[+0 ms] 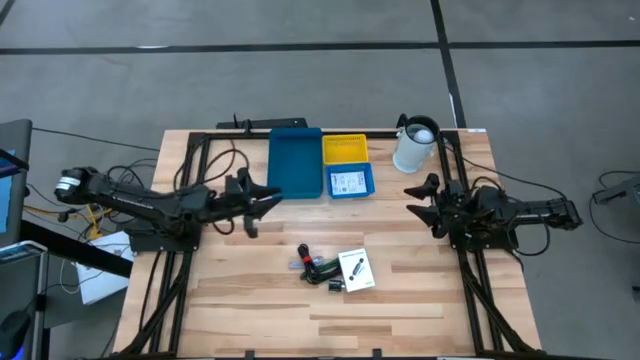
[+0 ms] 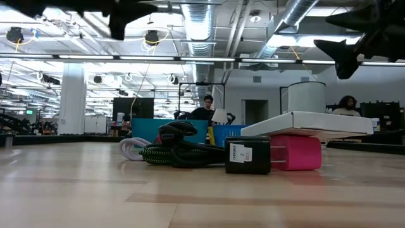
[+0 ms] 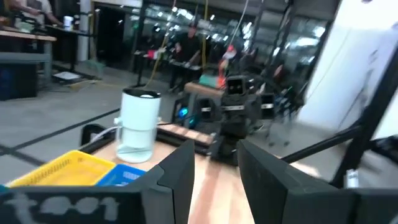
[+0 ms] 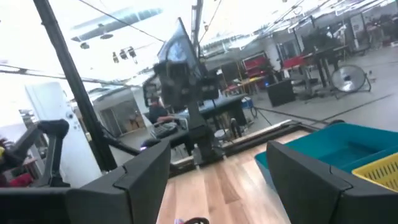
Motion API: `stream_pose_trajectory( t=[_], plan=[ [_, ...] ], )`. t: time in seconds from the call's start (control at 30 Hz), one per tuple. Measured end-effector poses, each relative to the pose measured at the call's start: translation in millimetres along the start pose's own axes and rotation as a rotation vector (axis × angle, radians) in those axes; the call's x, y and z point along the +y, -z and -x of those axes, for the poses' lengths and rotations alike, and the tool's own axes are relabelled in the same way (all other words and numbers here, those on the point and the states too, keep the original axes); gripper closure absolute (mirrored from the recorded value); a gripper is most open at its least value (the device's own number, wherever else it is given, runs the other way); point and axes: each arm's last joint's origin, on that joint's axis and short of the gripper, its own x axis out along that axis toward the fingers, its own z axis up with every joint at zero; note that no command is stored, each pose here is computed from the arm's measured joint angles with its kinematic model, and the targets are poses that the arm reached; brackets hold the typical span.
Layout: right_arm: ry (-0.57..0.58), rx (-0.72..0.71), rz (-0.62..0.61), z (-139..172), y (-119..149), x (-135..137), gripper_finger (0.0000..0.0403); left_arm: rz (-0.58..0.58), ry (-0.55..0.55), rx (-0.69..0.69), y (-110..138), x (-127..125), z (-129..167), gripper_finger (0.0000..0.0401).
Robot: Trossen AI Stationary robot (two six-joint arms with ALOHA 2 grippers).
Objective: Pick and place items into bin
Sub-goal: Put the white card reader box into the blue bin
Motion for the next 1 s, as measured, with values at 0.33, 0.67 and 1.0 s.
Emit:
stream_pose_trajectory(
  t=[0.33, 0.67, 1.0],
  plan=[
    [0.126, 0.006, 0.064, 0.3, 2.6, -4.4, 0.0143, 0.060, 0.058, -0.066, 31.3, 11.7, 29.6, 0.0289],
    [-0.250, 0.179, 0.120, 2.8, 14.5, 9.9, 0.0143, 0.090, 0.035, -0.145, 50.8, 23.6, 48.9, 0.0289],
    [-0.196, 0.423, 0.200, 9.0, 17.6, 19.2, 0.0143, 0.103, 0.039, -0.178, 51.0, 25.2, 52.3, 0.0289]
  ],
)
